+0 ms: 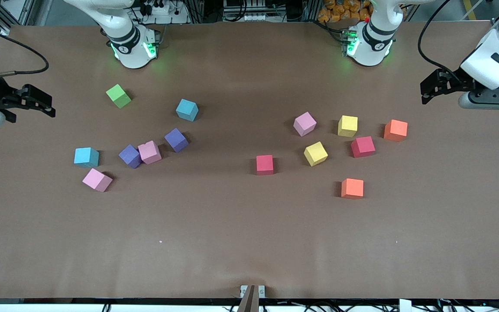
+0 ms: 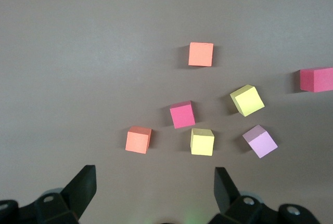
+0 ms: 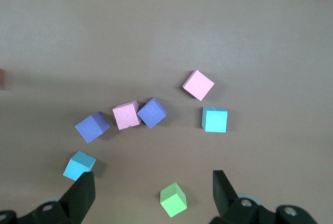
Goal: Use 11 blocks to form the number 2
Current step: 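Reach the left gripper down toward the orange cube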
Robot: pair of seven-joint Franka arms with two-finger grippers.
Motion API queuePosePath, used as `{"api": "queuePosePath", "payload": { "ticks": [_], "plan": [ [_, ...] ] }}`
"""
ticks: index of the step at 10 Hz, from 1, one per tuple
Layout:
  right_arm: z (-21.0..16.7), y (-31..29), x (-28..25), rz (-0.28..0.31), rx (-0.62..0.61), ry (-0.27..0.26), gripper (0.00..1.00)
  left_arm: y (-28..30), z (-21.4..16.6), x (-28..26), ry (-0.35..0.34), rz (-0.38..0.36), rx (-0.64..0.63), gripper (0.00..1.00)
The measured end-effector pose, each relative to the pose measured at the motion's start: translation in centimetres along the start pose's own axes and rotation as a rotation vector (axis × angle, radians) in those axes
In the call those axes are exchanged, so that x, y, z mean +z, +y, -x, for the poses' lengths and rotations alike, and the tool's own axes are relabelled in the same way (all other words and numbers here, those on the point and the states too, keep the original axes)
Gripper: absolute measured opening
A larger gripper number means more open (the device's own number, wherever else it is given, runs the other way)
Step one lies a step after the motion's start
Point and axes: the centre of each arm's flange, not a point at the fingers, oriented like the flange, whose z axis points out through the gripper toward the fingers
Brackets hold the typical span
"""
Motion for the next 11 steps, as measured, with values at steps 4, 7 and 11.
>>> {"api": "queuePosePath", "payload": {
  "ticks": [4, 7, 11],
  "plan": [
    [0.0, -0.4, 0.2, -0.002, -0.008, -0.006, 1.0, 0.1, 0.0, 0.0, 0.0, 0.0, 0.003, 1.0],
    [-0.1, -1.2, 0.2, -0.003, -0.021, -0.006, 1.0, 0.9, -0.8, 0.1, 0.007, 0.004, 0.017, 1.0],
    [0.0, -1.2, 0.3, -0.004, -0.021, -0.012, 1.0, 1.9, -4.5, 6.6, -0.098, 0.012, -0.011, 1.0]
  ]
}}
